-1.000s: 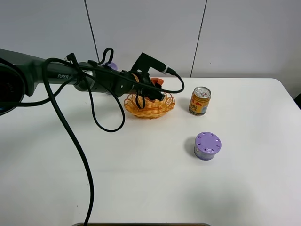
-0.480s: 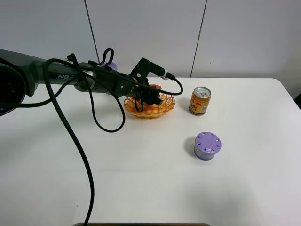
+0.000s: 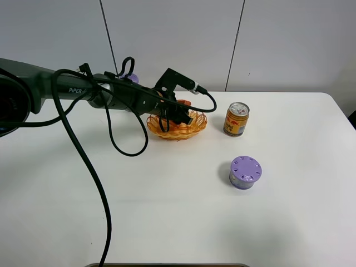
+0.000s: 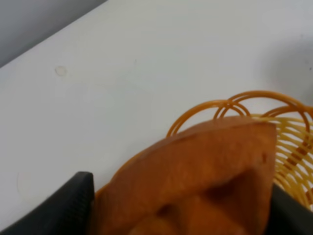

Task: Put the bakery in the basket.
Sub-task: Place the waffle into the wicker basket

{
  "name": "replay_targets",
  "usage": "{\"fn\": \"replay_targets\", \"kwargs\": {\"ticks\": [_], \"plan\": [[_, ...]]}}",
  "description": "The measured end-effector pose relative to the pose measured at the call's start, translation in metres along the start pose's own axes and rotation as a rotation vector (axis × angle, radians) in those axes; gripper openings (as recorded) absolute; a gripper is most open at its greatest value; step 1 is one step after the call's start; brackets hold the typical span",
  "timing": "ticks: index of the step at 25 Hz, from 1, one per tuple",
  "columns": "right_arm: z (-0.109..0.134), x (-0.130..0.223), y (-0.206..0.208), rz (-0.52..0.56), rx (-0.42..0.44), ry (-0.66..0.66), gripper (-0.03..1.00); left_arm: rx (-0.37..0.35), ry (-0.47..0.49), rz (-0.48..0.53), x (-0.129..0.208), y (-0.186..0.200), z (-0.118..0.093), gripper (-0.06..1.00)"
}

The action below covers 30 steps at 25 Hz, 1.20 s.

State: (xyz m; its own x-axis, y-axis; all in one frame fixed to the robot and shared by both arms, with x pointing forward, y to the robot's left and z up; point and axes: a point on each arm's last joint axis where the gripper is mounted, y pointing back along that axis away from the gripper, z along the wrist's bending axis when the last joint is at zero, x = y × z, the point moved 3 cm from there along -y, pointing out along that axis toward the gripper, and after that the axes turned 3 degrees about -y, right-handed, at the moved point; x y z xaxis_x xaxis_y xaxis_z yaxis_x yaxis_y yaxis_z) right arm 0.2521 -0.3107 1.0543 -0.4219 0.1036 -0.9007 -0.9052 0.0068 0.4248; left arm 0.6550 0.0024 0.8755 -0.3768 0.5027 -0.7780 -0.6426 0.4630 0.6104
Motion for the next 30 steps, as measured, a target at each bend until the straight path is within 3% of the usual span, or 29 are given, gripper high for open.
{"fn": "replay_targets", "kwargs": {"ticks": [4,12,19,30], "plan": [[0.0000,0.0000,0.0000,0.000,0.000,0.000,0.91,0.000,0.001,0.000,0.0000,0.0000,0.0000,0.63],[0.0000,0.0000,0.0000,0.000,0.000,0.000,0.91,0.000,0.001,-0.002,-0.0002,0.0000,0.0000,0.84],[0.0000,0.0000,0.0000,0.000,0.000,0.000,0.91,0.000,0.001,-0.002,-0.0002,0.0000,0.0000,0.96],[0.0000,0.0000,0.0000,0.000,0.000,0.000,0.91,0.002,0.001,0.015,-0.0036,0.0056,0.0008,0.99]]}}
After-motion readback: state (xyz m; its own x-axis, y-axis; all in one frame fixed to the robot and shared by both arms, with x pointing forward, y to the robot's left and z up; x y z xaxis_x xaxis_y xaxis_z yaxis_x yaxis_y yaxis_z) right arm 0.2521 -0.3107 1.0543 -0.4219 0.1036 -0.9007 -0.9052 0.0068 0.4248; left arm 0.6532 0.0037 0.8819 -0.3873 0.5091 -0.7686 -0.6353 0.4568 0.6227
